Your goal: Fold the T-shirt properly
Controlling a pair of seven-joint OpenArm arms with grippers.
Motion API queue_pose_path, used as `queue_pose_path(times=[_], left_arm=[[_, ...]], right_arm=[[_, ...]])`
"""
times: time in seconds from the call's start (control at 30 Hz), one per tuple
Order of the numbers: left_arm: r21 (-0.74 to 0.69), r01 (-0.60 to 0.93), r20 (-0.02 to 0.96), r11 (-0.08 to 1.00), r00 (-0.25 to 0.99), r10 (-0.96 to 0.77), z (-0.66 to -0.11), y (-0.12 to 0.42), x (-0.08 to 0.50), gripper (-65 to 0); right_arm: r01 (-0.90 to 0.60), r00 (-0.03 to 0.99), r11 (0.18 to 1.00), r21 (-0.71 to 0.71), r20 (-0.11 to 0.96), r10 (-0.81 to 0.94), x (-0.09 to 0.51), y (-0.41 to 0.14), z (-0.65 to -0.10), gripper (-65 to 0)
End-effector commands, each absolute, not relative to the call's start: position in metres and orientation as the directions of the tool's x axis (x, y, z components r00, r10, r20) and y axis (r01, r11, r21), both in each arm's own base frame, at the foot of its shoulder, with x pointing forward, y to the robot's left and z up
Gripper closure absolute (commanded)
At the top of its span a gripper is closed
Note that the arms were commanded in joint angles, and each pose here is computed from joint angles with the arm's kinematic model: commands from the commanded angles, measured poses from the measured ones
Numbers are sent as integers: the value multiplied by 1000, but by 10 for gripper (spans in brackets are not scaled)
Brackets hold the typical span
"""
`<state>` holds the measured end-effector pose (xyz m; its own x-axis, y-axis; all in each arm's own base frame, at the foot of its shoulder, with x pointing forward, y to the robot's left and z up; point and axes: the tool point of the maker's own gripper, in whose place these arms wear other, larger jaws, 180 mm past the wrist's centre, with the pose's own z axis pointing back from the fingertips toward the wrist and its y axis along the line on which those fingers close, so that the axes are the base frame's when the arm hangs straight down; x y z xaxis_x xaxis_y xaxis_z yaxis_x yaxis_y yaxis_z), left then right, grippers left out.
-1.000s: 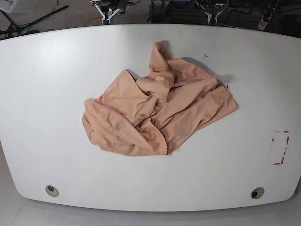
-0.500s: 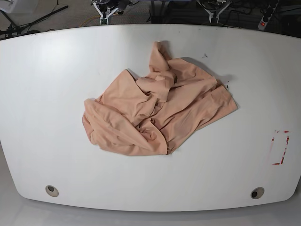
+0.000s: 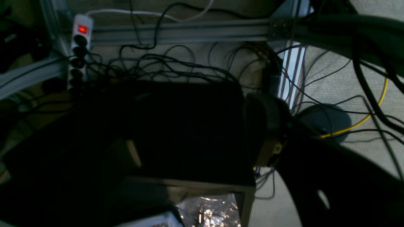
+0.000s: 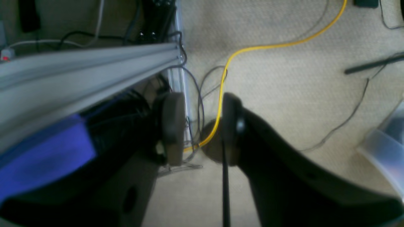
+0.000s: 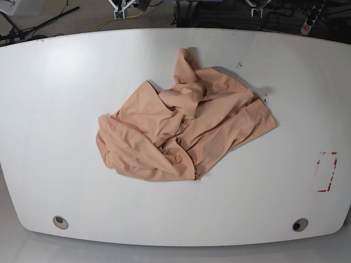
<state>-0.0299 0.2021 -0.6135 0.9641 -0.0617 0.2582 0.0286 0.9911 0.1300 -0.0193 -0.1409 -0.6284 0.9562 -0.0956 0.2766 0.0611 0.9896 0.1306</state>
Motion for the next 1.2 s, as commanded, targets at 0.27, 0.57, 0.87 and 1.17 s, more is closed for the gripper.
queue_pose_path(times=[0.27,0.57,0.87,1.17], left_arm=[[172,67,395,983,909,-131,-554,207,-24,-393],[187,91,459,978,872,-169,-512,204,-23,-393],[135,8,520,991,850,-78,-474,202,-25,-393],[109,-7,581,994,812,-58,-434,195,-17,-393]], right_arm=[[-32,933,987,159,359,-28,-26,-124,-595,-187],[-99,899,982,162,438,19,-29,-121,-557,-187],[-120,899,952,283,437,-16,-26,-124,-515,-187],[-155,880,940,303,474,-7,-15,-134,-464,-187]])
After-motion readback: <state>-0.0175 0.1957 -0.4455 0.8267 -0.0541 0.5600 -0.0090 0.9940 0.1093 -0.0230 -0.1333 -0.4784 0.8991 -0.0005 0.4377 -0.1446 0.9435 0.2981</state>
